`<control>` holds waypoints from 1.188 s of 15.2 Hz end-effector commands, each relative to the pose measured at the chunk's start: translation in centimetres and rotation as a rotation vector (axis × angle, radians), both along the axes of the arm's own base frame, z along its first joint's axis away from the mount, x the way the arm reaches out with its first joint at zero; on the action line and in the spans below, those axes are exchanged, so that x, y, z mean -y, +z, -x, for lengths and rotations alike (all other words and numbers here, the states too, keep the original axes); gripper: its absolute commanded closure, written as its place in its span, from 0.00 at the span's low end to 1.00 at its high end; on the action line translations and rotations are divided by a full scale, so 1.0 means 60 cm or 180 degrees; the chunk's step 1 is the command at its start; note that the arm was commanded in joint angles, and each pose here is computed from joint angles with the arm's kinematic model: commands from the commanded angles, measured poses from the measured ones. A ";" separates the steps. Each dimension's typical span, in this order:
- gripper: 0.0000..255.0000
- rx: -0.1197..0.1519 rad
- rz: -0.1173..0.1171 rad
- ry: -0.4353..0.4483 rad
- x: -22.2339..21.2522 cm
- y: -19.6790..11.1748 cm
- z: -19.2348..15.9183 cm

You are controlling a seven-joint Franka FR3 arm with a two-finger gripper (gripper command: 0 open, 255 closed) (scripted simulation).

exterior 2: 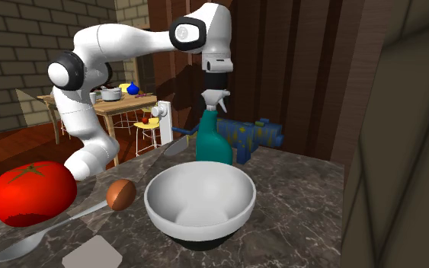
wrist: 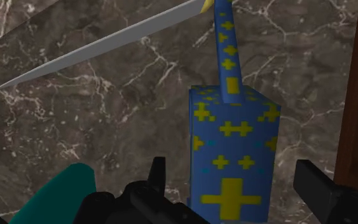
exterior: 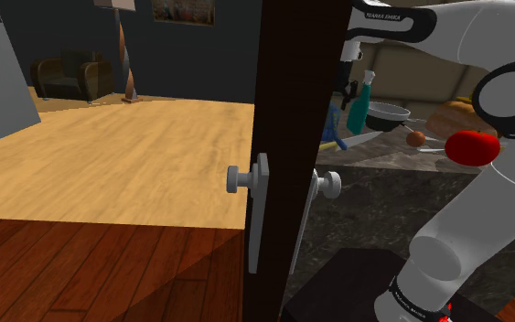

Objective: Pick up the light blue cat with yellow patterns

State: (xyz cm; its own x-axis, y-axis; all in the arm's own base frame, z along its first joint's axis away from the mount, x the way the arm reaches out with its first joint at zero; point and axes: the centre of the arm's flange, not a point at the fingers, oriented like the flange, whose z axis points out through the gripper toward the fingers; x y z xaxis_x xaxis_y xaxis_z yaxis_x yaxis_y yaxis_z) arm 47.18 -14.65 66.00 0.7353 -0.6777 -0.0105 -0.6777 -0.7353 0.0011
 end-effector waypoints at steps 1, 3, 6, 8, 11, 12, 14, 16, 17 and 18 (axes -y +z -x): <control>0.00 0.0002 0.0001 -0.0007 0.000 -0.017 0.000; 0.00 0.0002 0.0001 -0.0007 0.000 -0.035 0.000; 1.00 0.0002 0.0001 -0.0007 0.001 -0.040 0.000; 1.00 0.0002 0.0001 -0.0007 0.001 -0.041 -0.001; 1.00 0.0002 0.0001 -0.0007 0.002 -0.041 -0.001; 1.00 0.0002 0.0001 -0.0007 0.002 -0.040 0.000; 1.00 0.0002 0.0001 -0.0007 0.002 -0.040 0.000; 1.00 0.0002 0.0001 -0.0007 0.000 -0.031 0.000; 1.00 0.0002 0.0001 -0.0007 0.000 -0.023 0.000; 1.00 0.0002 0.0001 -0.0007 0.000 -0.014 0.000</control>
State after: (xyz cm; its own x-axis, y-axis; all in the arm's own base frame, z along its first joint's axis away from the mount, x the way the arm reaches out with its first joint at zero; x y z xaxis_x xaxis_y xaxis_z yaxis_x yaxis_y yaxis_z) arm 47.17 -14.64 64.58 0.7336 -0.6795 -0.0107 -0.6795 -0.7337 0.0015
